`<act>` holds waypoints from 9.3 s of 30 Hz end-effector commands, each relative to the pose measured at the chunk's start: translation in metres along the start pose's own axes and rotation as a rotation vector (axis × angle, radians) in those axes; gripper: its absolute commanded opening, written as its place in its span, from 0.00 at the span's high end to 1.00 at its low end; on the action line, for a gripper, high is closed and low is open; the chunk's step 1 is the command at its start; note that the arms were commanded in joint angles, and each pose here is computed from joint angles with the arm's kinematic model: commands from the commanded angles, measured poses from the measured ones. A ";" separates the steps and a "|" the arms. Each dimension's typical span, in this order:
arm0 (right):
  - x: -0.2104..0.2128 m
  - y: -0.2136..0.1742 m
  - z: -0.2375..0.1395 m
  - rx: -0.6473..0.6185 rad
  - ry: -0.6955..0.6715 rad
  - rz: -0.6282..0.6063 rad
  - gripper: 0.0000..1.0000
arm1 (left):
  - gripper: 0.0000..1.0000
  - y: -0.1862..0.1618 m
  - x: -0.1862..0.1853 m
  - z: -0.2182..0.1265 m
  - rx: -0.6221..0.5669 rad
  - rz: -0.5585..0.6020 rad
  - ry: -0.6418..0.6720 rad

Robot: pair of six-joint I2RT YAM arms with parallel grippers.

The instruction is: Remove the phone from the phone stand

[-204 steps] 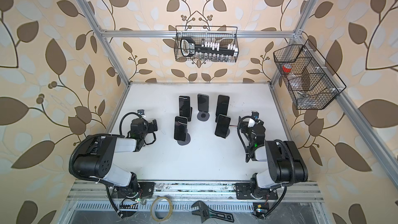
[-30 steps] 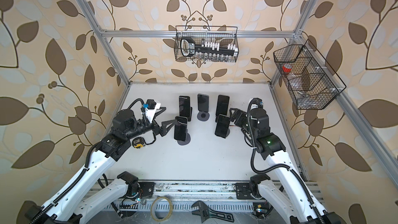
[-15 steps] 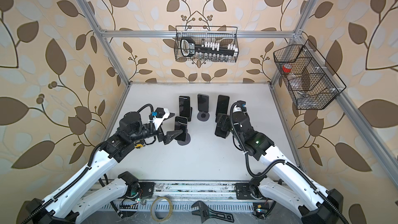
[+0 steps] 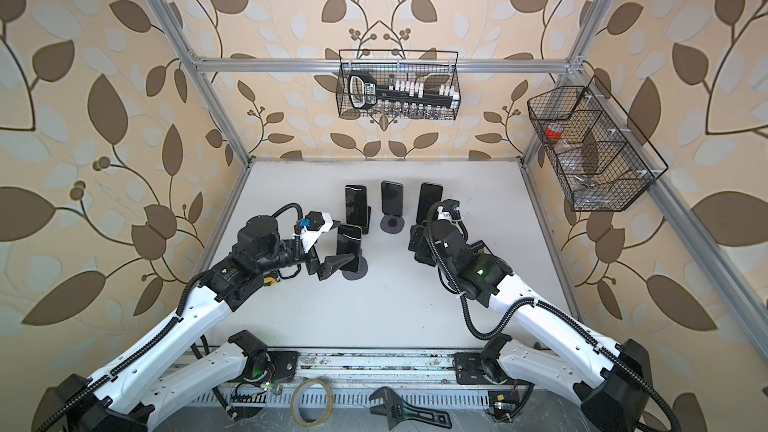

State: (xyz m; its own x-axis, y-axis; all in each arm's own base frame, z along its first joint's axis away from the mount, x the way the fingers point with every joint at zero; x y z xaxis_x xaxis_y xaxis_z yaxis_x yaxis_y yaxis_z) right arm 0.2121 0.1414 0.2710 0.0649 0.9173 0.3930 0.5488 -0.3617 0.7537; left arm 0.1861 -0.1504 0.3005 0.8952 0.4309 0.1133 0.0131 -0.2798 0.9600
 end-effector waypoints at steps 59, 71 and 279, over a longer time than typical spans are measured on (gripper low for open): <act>0.007 -0.014 0.054 0.046 -0.324 -0.024 0.07 | 0.01 -0.004 0.000 0.006 0.049 0.082 0.000; 0.009 -0.014 0.059 0.064 -0.318 -0.021 0.08 | 0.01 -0.006 0.001 0.003 0.070 0.095 0.068; -0.024 -0.026 0.097 0.114 -0.410 -0.005 0.28 | 0.01 -0.019 -0.013 0.029 0.146 0.094 -0.002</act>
State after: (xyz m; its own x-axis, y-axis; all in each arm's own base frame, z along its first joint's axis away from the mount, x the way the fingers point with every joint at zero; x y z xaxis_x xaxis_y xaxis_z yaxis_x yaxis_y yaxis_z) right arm 0.2793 0.1486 0.1830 0.3877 0.9141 0.1187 0.6530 -0.3632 0.6646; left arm 0.1876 -0.1729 0.2619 0.9002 0.4056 0.1582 0.0467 -0.4512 0.8912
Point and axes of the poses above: each gripper's point midway between its finger pads, its own z axis out along the fingers, its own x axis along the line the jaws close on, y = z × x, the point moved 9 cm from there along -z, back along the fingers, and after that the axes turned 4 degrees about z, right-handed, at the moved point
